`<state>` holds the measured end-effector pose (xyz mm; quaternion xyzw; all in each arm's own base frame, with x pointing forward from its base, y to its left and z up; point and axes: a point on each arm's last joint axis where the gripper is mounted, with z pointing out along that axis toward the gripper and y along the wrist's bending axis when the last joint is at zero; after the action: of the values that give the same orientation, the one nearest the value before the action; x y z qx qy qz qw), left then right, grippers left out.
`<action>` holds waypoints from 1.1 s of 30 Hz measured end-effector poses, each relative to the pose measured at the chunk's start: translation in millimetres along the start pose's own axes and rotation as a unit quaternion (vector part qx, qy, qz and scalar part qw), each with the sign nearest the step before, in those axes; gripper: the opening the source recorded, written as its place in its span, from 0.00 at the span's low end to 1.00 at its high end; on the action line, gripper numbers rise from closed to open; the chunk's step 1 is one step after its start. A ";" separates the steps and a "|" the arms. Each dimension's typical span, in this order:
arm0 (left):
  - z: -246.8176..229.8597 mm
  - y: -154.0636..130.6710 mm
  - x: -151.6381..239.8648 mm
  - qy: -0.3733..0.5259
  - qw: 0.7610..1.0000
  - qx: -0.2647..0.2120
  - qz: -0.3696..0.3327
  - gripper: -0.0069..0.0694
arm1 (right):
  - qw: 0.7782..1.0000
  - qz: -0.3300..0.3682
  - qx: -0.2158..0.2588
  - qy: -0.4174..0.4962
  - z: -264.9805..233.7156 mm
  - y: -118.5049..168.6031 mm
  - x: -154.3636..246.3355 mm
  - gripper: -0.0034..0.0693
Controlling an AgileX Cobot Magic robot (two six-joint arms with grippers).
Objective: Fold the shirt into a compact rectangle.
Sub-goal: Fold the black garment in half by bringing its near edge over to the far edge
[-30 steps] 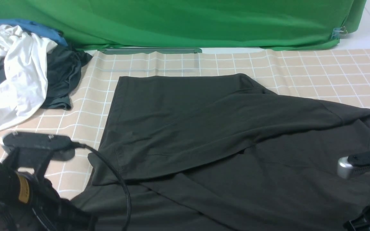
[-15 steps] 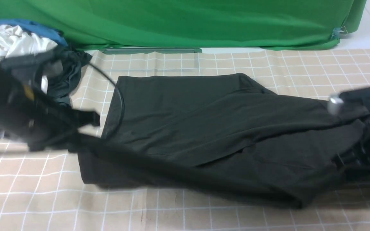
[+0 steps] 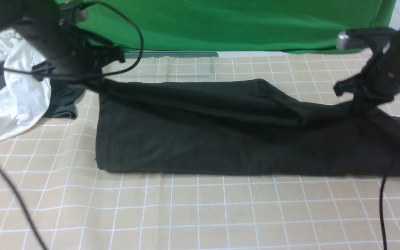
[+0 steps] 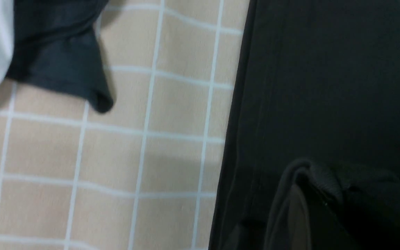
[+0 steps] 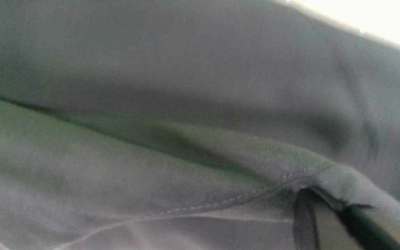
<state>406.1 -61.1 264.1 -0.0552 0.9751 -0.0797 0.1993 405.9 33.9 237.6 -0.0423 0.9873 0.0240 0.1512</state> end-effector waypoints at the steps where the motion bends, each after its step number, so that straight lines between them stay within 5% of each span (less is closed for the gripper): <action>1: 12.3 -1.4 -9.1 0.002 1.000 -0.001 0.001 0.13 | 1.000 0.000 0.000 -0.002 9.4 -0.5 -10.2 0.13; 6: 46.7 -1.2 -24.6 0.016 1.000 -0.011 0.005 0.13 | 1.000 -0.002 0.003 -0.010 36.1 -2.1 -36.2 0.27; 10: 62.0 -1.8 -31.6 0.020 1.000 -0.011 0.004 0.13 | 1.000 0.004 -0.004 0.004 29.1 0.7 -47.0 0.54; 14: 63.4 -2.4 -32.4 0.022 1.000 -0.008 0.002 0.13 | 0.998 -0.015 -0.050 0.022 16.3 23.8 -45.4 0.62; 21: 62.0 -2.5 -31.3 0.033 0.999 -0.010 0.002 0.13 | 0.993 -0.069 -0.090 0.020 37.6 77.5 -43.9 0.63; 29: 62.0 -2.0 -31.0 0.034 0.999 -0.012 0.004 0.13 | 0.995 -0.038 -0.086 0.014 71.5 81.4 -46.4 0.62; 33: 62.0 -2.0 -31.0 0.034 0.999 -0.012 0.004 0.13 | 0.996 -0.035 -0.086 -0.006 73.9 81.5 -50.3 0.32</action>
<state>459.3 -67.0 220.0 -0.0511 0.9825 -0.0686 0.1652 468.2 123.3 185.0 -0.0893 0.9786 0.1034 0.1537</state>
